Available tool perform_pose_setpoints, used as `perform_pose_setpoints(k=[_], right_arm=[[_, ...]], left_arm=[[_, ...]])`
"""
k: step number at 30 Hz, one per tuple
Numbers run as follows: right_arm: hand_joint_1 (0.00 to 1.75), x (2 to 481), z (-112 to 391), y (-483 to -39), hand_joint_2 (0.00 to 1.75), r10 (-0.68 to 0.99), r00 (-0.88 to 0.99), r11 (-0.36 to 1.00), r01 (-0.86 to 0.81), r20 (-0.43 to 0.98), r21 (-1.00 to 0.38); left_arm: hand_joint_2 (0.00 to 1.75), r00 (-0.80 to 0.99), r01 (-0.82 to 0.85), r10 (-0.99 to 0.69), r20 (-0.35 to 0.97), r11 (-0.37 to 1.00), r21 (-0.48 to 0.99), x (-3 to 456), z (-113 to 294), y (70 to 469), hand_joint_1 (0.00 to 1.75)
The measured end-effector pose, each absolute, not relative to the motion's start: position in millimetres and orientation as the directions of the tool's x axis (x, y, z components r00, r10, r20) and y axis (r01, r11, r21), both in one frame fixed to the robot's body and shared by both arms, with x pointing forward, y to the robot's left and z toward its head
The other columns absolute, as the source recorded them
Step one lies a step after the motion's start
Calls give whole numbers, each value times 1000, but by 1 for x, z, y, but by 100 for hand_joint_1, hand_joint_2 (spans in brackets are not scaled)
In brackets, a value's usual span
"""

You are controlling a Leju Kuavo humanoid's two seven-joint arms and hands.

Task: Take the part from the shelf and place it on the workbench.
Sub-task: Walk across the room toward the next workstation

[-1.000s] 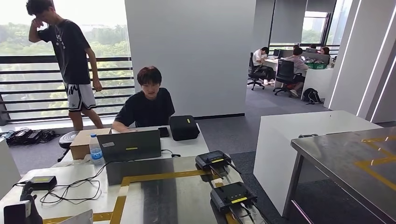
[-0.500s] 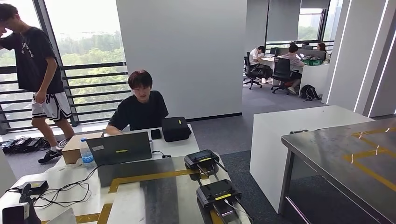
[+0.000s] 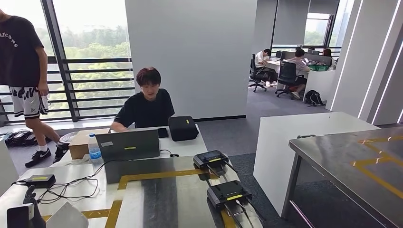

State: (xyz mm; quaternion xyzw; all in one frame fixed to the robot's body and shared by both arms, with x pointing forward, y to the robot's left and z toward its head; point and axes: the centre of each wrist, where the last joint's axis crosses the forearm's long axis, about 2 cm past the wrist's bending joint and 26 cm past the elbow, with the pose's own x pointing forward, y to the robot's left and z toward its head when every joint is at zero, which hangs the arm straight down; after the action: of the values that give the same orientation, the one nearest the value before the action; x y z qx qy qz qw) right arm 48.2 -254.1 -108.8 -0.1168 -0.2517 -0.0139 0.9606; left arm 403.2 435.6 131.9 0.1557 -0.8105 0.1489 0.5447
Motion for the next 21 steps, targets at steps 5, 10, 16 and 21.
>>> perform_pose_setpoints(k=[5, 10, 16, 21], right_arm=[[0, 50, -109, -254, 0, 35, 873, 972, 84, 486, -219], [0, 51, -109, -255, 0, 34, 874, 972, 84, 485, -220], [0, 50, -109, -255, 0, 35, 874, 971, 84, 484, -222], [0, 51, -109, -255, 0, 35, 874, 972, 84, 485, -222]], left_arm=[[0, -354, -415, -88, 931, 907, -72, 403, 131, 435, 0], [0, -351, -416, -89, 932, 906, -70, 403, 131, 436, 0], [0, -341, -417, -86, 936, 906, -69, 402, 128, 435, 0], [0, -349, -416, -85, 933, 907, -73, 404, 131, 435, 0]])
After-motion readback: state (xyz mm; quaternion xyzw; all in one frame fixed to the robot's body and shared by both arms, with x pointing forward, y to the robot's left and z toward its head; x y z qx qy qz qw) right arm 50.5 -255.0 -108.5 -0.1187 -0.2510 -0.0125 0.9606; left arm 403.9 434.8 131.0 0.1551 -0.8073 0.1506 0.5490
